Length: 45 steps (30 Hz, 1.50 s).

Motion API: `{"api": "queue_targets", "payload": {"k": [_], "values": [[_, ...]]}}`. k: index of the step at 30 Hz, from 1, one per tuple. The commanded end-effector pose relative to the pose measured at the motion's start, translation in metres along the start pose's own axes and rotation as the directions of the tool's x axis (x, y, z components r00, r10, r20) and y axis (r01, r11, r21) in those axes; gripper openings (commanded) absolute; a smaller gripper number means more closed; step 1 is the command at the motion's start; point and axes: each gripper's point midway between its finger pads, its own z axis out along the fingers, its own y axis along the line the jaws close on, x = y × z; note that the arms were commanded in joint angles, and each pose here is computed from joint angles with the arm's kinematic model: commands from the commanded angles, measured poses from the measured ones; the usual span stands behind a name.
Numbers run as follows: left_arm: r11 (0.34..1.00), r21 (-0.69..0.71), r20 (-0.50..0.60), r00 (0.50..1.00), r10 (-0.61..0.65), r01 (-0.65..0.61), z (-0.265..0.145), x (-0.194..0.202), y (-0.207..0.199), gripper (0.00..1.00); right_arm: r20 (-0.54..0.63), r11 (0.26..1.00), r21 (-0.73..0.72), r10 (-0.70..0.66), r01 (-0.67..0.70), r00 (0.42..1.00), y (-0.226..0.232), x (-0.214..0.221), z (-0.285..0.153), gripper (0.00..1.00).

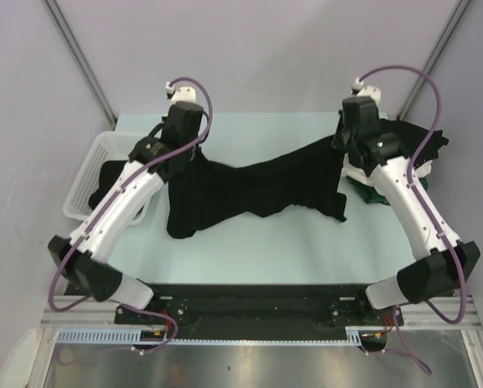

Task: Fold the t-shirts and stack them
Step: Flatten out the tshirt

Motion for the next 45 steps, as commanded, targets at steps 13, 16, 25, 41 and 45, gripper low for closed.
{"api": "queue_targets", "payload": {"k": [13,16,25,41,45], "values": [[0.982,0.000,0.256,0.949,-0.184,0.190,0.058,-0.156,0.010,0.00,0.318,0.993,0.116,-0.014,-0.024,0.948,-0.016,-0.171,0.025,0.00],[0.968,0.047,0.330,0.911,-0.248,0.247,0.049,-0.181,0.014,0.00,0.359,0.994,0.098,0.005,-0.043,0.933,-0.015,-0.188,0.020,0.00],[0.947,0.125,0.549,0.774,-0.315,0.296,0.002,-0.251,0.030,0.00,0.542,0.997,-0.004,0.066,-0.076,0.838,-0.006,-0.248,-0.028,0.00],[0.927,0.233,0.794,0.494,-0.356,0.294,-0.062,-0.308,0.055,0.00,0.755,0.995,-0.075,0.014,0.065,0.655,0.052,-0.296,-0.042,0.00],[0.943,0.198,0.729,0.603,-0.323,0.266,0.011,-0.281,0.031,0.00,0.688,0.998,-0.051,0.005,0.041,0.725,0.049,-0.274,0.019,0.00]]}}
